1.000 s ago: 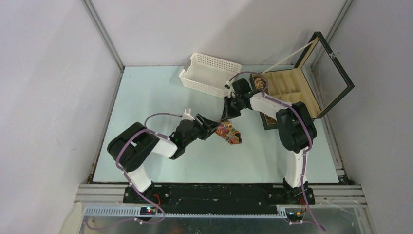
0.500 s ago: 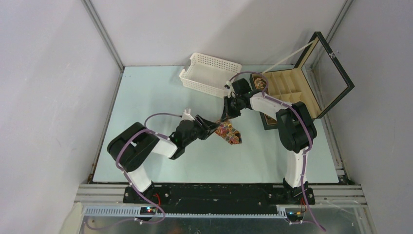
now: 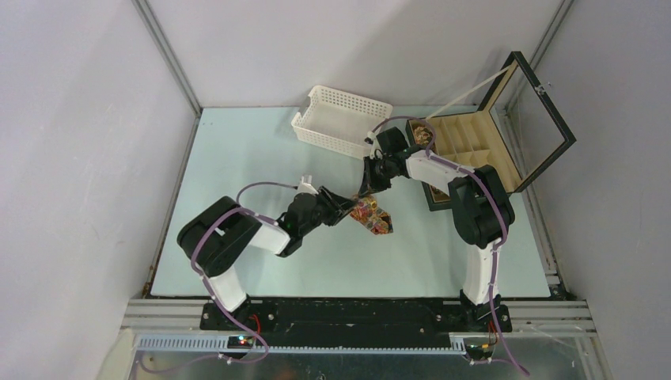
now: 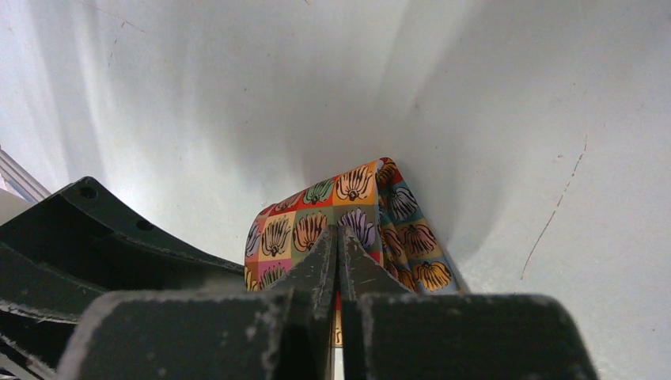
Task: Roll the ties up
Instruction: Roll the tie at the center of the board.
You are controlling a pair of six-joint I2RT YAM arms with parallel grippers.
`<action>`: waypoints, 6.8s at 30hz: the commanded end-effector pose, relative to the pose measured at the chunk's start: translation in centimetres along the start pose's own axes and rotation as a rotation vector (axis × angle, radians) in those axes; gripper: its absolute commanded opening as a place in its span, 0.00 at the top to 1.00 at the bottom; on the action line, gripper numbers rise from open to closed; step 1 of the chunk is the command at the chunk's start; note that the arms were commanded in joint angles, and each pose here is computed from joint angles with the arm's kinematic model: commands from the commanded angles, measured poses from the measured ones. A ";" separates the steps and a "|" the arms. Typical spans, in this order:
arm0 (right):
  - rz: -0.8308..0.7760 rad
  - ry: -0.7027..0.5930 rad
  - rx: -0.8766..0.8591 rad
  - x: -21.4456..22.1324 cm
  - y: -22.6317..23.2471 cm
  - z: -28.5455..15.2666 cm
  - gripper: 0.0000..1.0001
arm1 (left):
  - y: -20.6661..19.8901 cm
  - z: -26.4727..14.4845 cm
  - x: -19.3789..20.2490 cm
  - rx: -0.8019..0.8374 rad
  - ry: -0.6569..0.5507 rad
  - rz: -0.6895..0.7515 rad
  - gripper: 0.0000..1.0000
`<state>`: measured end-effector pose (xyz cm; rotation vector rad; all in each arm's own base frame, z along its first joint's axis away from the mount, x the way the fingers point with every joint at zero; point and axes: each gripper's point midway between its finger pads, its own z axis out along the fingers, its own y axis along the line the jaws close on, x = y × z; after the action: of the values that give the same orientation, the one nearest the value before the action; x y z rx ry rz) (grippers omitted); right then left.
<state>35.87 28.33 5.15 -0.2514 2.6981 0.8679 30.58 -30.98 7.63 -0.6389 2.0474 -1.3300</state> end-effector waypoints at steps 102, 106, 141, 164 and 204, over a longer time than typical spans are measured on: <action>0.300 -0.188 -0.053 4.4 -0.5 -9.4 0.61 | 3.5 1.1 11.1 -0.160 0.084 1.145 1.00; 0.294 -0.180 -0.063 4.4 -0.2 -8.6 0.65 | 3.8 1.1 11.1 -0.167 0.085 1.144 1.00; 0.291 -0.141 -0.005 5.8 -2.1 -5.6 0.85 | -0.1 -2.1 11.0 -0.099 0.137 1.084 0.72; 0.291 -0.147 -0.025 5.6 -1.7 -5.5 0.86 | -7.3 -3.8 3.9 0.075 0.332 0.907 0.40; 0.284 -0.140 -0.018 5.8 -1.8 -5.6 0.87 | -1.6 3.2 5.0 -0.005 0.574 0.969 0.02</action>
<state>29.54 23.04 6.66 0.2026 2.6399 0.9510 29.15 -36.10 6.17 0.6958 2.3257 -0.8926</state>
